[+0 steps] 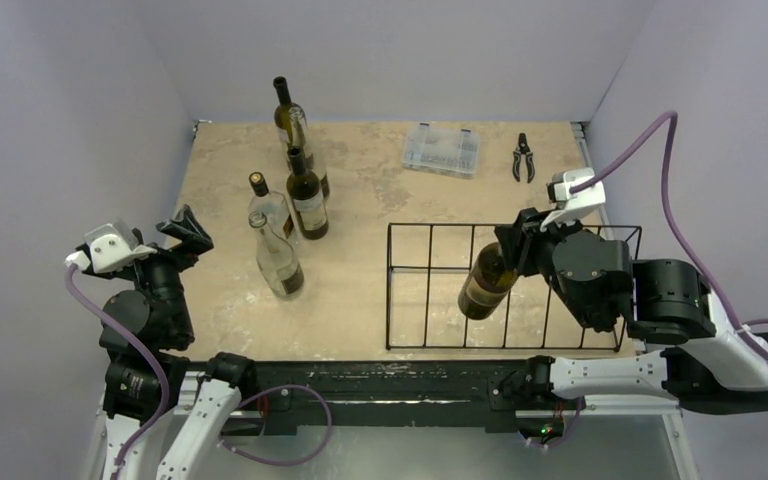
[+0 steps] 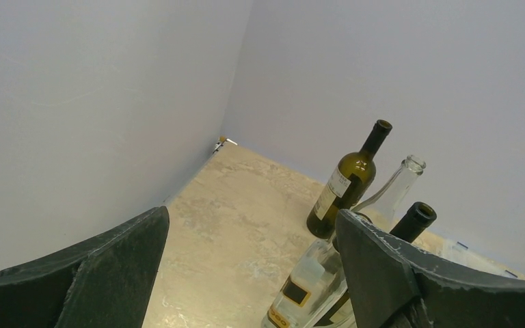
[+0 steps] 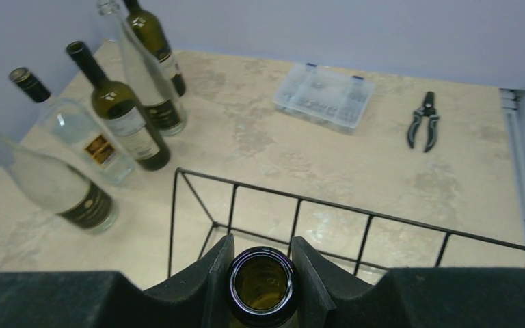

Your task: Put the wine bottle on the wine rack

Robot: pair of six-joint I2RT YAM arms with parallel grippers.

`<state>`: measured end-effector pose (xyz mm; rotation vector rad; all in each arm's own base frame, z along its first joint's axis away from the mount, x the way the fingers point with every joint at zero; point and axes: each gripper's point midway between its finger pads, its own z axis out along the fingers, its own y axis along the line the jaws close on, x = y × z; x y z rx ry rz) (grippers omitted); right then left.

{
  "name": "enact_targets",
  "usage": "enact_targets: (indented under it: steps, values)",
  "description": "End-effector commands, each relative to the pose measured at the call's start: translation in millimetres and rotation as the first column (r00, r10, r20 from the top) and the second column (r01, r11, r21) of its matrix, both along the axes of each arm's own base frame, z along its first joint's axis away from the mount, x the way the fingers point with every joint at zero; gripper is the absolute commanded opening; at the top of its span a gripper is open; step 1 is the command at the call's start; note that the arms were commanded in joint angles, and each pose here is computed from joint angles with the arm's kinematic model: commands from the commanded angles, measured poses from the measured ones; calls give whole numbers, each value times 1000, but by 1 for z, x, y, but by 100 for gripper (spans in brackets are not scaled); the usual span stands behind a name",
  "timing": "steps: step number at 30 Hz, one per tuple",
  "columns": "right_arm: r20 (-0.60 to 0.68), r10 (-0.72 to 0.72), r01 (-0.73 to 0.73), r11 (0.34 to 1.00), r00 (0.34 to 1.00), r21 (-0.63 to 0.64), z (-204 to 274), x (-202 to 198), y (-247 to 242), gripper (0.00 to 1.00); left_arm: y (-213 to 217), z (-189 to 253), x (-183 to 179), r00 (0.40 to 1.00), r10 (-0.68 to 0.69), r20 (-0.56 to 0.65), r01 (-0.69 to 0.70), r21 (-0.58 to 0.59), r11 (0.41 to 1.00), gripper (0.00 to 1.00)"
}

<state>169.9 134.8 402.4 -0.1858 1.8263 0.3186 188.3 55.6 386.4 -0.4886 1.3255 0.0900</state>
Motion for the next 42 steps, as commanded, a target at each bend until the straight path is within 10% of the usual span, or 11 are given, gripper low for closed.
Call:
enact_targets:
  steps: [1, 26, 42]
  values:
    - [72, -210, 204, 975, 975, 92, 39, 10, -46, 0, -4, 6, 4, 999, -18, 26, 18, -12, 1000, 91]
    - [389, -471, 465, 878, 792, 115, 159, 38, -68, 0, -14, -3, 18, 998, -62, -34, 61, -17, 998, 89]
    - [432, -749, 817, 575, 503, 46, 163, 100, -141, 0, -21, -11, 29, 995, -81, -61, 80, -9, 997, 89]
